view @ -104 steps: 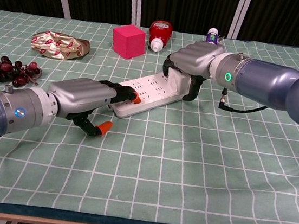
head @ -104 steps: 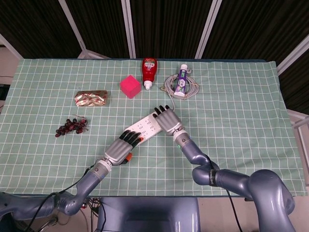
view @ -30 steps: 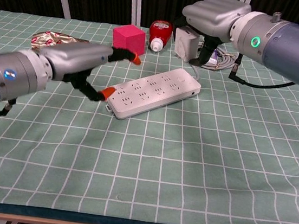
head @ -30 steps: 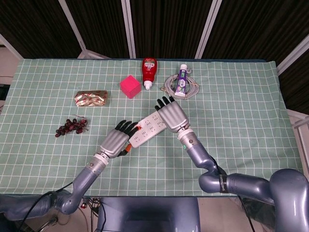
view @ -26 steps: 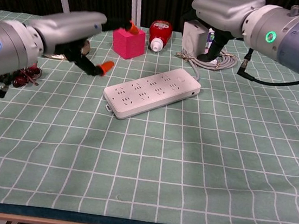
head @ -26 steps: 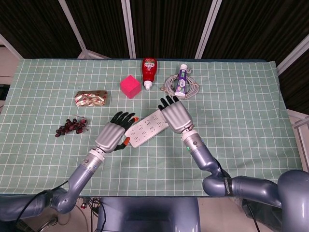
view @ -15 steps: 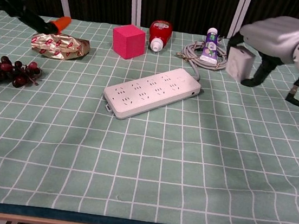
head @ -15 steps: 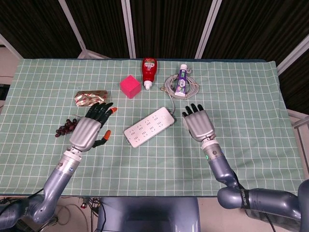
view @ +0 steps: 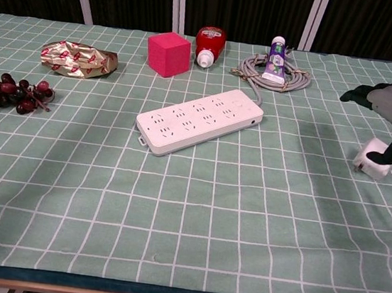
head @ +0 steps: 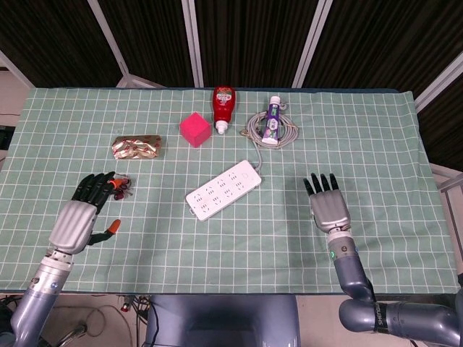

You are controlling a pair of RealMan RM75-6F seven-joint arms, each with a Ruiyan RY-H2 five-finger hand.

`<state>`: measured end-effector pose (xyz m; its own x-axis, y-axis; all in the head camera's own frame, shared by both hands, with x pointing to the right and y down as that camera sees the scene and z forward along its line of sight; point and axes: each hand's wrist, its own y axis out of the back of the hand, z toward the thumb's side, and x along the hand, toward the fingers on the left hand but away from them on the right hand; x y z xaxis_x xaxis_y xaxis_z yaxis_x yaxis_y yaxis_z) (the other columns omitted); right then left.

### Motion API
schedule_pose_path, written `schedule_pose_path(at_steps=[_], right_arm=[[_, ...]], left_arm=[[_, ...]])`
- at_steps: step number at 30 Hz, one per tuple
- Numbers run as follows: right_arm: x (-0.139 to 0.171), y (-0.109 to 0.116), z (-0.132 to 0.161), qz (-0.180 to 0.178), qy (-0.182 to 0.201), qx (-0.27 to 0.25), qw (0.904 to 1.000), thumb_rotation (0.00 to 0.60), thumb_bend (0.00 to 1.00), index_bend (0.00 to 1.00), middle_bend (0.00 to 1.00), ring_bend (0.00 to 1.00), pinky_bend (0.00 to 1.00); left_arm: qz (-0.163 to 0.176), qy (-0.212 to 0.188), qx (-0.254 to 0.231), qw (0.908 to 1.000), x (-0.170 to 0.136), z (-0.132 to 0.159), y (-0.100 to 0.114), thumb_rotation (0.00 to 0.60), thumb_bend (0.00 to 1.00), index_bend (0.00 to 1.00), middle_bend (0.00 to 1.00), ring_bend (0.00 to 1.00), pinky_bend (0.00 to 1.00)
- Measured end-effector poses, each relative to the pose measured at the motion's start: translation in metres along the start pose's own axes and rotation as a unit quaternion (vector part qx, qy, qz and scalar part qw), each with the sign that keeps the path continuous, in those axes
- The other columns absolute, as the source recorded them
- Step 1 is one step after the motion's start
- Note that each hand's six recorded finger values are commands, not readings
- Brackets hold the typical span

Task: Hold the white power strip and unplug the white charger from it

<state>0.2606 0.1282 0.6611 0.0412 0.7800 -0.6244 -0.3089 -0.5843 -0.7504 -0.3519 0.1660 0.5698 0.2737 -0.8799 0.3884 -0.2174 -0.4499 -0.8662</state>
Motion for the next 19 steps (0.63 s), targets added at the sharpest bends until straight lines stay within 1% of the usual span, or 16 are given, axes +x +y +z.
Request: schedule_pose_path(at_steps=[4, 7, 8, 12, 16, 19], right_arm=[[0.017, 0.001, -0.01, -0.024, 0.003, -0.019, 0.9995, 0.6, 0.37, 0.0, 0.0, 0.0, 0.0], [0.034, -0.001, -0.022, -0.044, 0.006, -0.039, 0.9983, 0.6, 0.31, 0.0, 0.0, 0.0, 0.0], [0.04, -0.002, -0.026, -0.049, 0.007, -0.048, 0.9976, 0.6, 0.28, 0.0, 0.0, 0.0, 0.0], [0.069, -0.014, -0.048, -0.065, 0.008, -0.098, 0.9931, 0.6, 0.2, 0.0, 0.0, 0.0, 0.0], [0.107, -0.029, -0.078, -0.086, 0.011, -0.14, 0.9863, 0.6, 0.19, 0.0, 0.0, 0.0, 0.0], [0.133, -0.04, -0.103, -0.099, 0.003, -0.153, 0.9832, 0.6, 0.19, 0.0, 0.0, 0.0, 0.0]], left_arm=[[0.009, 0.03, 0.0, 0.9995, -0.025, -0.024, 0.002, 0.6, 0.16, 0.08, 0.01, 0.0, 0.05], [0.018, 0.054, 0.004, 0.9984, -0.045, -0.043, 0.005, 0.6, 0.11, 0.06, 0.0, 0.0, 0.04], [0.021, 0.061, 0.006, 0.9979, -0.052, -0.048, 0.006, 0.6, 0.1, 0.05, 0.0, 0.0, 0.03], [0.026, 0.088, 0.024, 0.9955, -0.08, -0.074, 0.008, 0.6, 0.08, 0.03, 0.0, 0.0, 0.02], [0.028, 0.101, 0.04, 0.9937, -0.098, -0.093, 0.012, 0.6, 0.07, 0.0, 0.0, 0.0, 0.01], [0.034, 0.113, 0.039, 0.9922, -0.112, -0.103, 0.015, 0.6, 0.07, 0.0, 0.0, 0.0, 0.01]])
